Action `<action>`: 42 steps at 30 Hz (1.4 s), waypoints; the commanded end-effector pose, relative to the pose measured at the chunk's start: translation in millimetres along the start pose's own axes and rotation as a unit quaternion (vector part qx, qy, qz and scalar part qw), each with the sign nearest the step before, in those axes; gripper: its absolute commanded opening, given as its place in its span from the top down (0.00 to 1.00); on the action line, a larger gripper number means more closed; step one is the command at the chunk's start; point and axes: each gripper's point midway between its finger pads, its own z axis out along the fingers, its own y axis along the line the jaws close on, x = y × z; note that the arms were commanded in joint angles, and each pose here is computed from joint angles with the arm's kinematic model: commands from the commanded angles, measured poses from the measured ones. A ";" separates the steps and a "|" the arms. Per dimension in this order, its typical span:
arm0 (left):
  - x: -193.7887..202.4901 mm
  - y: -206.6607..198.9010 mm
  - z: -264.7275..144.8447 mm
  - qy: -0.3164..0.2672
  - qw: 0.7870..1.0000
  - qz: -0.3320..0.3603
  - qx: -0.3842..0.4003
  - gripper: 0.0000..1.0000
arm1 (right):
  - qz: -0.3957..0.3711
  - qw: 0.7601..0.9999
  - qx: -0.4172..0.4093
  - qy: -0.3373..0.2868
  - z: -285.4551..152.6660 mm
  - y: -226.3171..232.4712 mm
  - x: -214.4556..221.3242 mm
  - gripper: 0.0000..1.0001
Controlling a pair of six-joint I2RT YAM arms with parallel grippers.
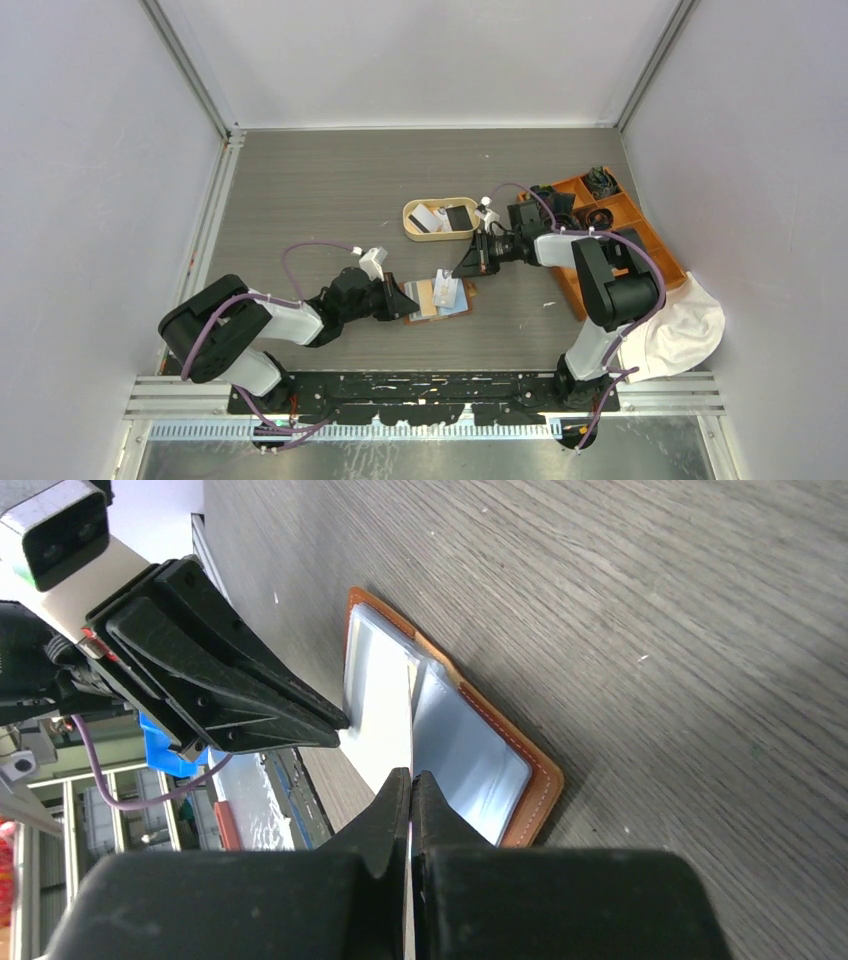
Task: Put the credit cards into the card holder
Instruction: Insert the credit card into the card holder.
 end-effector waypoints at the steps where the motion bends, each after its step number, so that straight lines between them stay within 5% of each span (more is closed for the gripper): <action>1: -0.3 4.4 0.3 -0.002 1.000 0.008 -0.009 0.89 | 0.002 1.000 -0.009 0.002 4.0 0.5 -0.3 0.99; 42: 1.4 2.8 0.1 0.000 1.000 0.007 -0.002 0.88 | -0.038 0.999 0.023 0.001 10.3 4.3 5.5 0.99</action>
